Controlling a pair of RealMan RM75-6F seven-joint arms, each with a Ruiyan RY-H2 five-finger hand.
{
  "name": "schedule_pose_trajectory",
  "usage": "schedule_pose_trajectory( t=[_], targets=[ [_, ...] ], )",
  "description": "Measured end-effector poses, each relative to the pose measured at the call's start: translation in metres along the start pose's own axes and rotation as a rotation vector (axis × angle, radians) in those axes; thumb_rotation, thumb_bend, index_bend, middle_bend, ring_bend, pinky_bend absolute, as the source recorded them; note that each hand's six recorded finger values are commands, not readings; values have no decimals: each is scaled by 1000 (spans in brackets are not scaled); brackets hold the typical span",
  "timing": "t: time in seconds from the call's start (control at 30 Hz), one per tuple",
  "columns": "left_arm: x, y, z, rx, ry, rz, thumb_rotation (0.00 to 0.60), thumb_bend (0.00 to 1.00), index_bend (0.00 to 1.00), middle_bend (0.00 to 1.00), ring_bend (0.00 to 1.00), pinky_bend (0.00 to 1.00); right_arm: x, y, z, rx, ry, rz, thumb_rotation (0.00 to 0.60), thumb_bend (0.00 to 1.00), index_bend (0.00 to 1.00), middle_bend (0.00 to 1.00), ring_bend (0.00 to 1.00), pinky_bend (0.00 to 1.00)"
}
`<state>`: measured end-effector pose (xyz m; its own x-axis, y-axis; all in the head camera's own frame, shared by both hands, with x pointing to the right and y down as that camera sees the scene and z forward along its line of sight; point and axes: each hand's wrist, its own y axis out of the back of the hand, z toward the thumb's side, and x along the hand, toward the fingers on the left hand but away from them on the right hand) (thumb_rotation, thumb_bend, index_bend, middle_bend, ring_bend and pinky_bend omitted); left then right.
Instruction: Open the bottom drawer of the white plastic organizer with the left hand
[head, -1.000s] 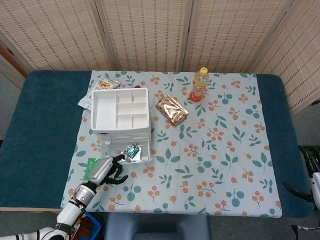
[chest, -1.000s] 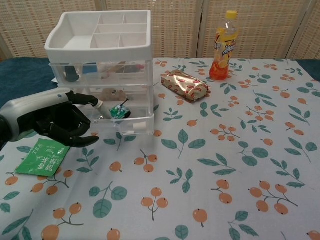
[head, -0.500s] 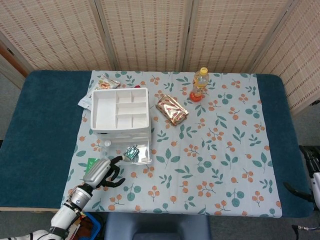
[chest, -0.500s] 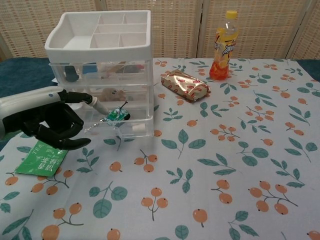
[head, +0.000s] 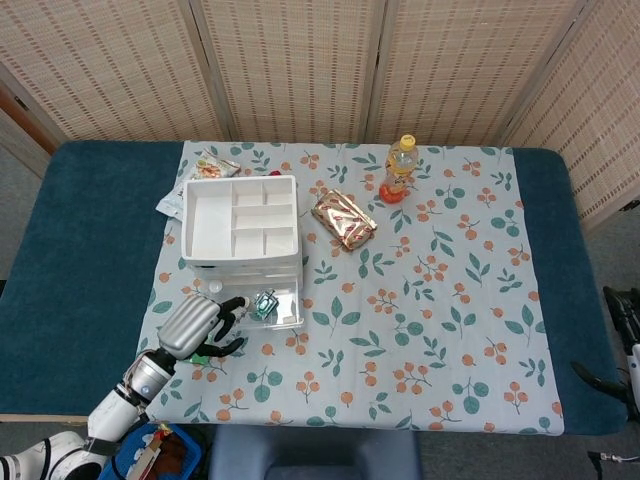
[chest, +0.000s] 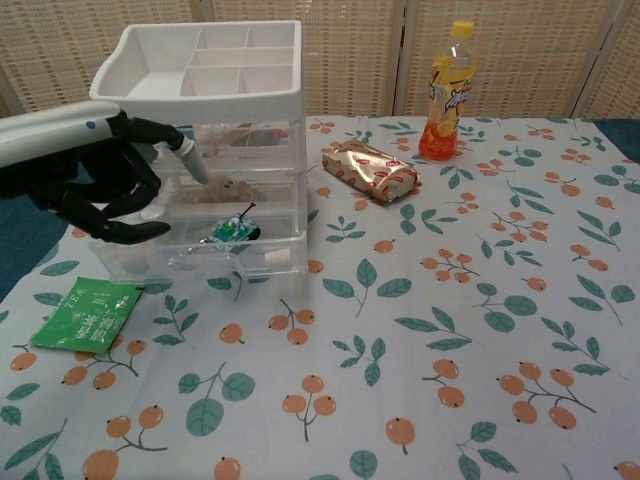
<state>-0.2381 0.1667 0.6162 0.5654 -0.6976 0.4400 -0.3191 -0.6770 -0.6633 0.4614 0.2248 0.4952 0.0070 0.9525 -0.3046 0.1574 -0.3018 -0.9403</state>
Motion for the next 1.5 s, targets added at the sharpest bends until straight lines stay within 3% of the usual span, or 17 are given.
schedule_pose_trajectory(
  t=[0.23, 0.47, 0.93, 1.17, 1.5],
  targets=[
    [25, 16, -4, 245, -135, 23, 600, 303, 358, 828, 935, 1000, 2, 2, 1, 6, -3, 0, 600, 120, 0, 118, 73, 133],
    [47, 15, -7, 430, -204, 11, 600, 299, 361, 842, 940, 1000, 4, 2, -1, 5, -9, 3, 600, 113, 0, 117, 73, 133],
    [58, -13, -9, 620, -263, -60, 600, 280, 339, 860, 953, 1000, 9, 2, -6, 1, -30, 4, 600, 113, 0, 118, 73, 133],
    [63, -17, -10, 636, -256, -58, 600, 253, 324, 860, 953, 1000, 9, 0, -7, -1, -33, 6, 600, 112, 0, 117, 73, 133],
    [70, -18, -9, 801, -314, -57, 600, 253, 321, 860, 953, 1000, 8, 1, -7, 2, -35, 7, 600, 113, 0, 117, 73, 133]
  ],
)
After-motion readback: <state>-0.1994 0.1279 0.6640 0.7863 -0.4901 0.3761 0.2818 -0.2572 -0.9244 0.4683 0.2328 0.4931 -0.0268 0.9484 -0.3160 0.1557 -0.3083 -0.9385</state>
